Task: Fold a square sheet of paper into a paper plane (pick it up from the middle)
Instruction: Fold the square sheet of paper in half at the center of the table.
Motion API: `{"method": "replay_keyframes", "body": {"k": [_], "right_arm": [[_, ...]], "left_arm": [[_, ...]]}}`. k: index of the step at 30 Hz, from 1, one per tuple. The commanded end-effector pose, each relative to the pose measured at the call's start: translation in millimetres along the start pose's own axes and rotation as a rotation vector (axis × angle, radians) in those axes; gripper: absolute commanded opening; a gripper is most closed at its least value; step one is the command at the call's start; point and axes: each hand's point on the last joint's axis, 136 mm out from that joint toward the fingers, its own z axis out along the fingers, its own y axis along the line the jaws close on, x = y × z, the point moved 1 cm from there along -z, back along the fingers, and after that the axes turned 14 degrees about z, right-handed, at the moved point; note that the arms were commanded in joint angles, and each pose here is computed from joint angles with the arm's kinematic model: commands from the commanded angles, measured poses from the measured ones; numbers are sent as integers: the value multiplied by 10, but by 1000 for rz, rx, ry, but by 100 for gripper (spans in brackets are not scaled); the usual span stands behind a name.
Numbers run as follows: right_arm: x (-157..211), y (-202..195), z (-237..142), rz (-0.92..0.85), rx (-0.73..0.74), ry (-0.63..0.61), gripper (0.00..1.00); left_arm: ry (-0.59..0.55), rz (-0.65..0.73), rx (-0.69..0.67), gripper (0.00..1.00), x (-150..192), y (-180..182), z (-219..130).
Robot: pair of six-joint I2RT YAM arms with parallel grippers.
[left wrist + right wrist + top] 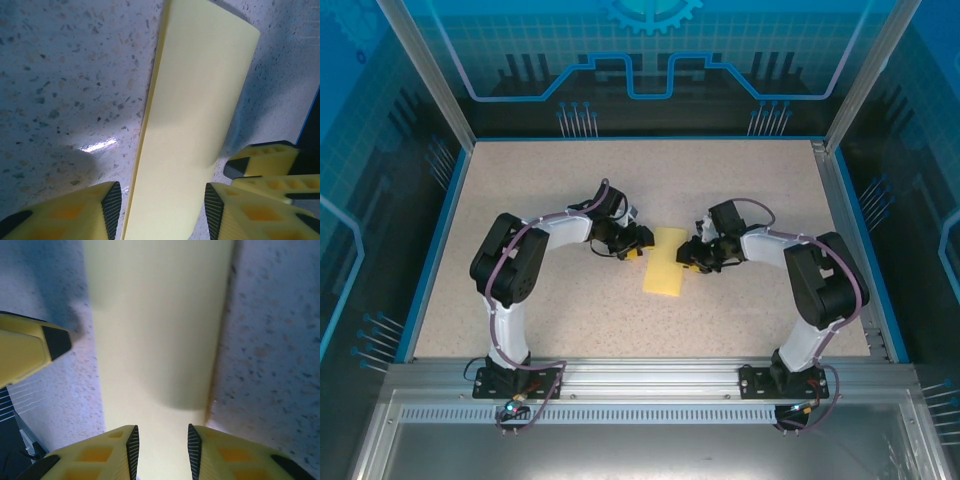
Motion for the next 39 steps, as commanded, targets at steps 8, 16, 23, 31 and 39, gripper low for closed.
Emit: {"method": "replay_keyframes", "body": {"k": [8, 16, 23, 31, 39], "right_arm": [[130, -42, 96, -21, 69, 22, 34], [182, -371, 145, 30, 108, 47, 34], [154, -301, 73, 31, 88, 31, 34], [128, 67, -44, -12, -37, 6, 34], [128, -41, 159, 7, -5, 47, 34]], "left_arm": [[10, 14, 6, 51, -11, -71, -27], [13, 18, 5, 51, -1, -72, -34], [11, 20, 3, 51, -6, -78, -43], [7, 21, 2, 51, 0, -80, -56], [9, 21, 3, 51, 0, -79, -55]]}}
